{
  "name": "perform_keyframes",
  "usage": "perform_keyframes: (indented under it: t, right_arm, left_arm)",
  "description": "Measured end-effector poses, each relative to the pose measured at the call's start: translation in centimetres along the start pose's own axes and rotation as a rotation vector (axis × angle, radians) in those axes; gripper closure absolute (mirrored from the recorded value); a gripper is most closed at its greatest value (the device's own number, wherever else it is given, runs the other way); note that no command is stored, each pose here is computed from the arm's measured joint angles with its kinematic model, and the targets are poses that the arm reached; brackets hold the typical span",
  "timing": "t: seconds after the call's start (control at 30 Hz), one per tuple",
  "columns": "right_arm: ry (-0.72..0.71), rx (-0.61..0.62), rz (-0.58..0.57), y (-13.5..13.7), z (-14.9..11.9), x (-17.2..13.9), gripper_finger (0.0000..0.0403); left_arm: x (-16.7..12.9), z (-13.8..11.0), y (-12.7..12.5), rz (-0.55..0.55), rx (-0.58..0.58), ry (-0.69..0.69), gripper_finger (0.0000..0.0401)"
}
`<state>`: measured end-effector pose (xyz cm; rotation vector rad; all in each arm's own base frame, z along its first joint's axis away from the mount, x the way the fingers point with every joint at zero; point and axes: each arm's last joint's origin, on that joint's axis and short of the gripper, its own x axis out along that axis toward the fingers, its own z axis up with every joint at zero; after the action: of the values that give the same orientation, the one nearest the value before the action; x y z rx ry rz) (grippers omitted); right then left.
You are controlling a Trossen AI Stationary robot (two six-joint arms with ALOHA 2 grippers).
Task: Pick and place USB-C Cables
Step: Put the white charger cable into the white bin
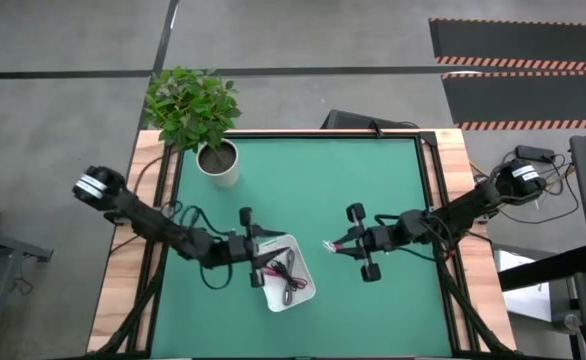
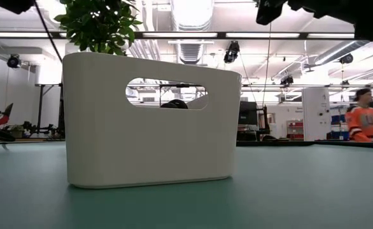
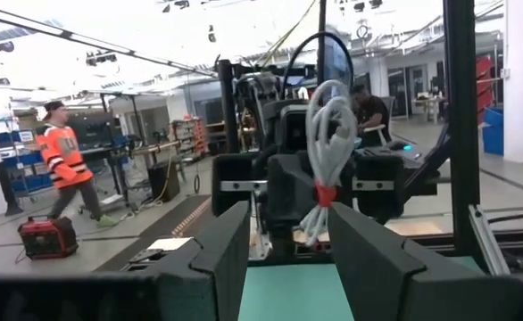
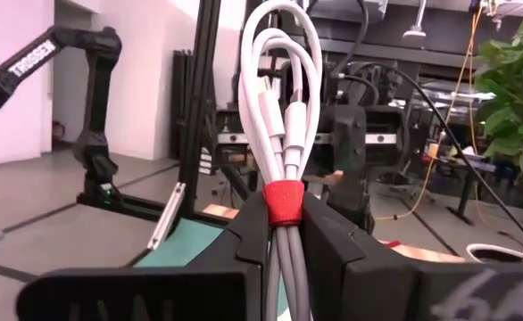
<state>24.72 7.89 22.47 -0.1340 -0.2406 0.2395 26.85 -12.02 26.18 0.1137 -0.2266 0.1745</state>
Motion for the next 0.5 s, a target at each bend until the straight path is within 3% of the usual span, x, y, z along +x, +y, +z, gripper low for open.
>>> perform_keyframes:
  t: [0.5]
  right_arm:
    - [0.005,0.012,0.005,0.1,-0.1,-0.1,0.0374]
  left_arm:
    - [4.2,-0.1,-3.0,0.007,-0.005,-0.015,0.0263]
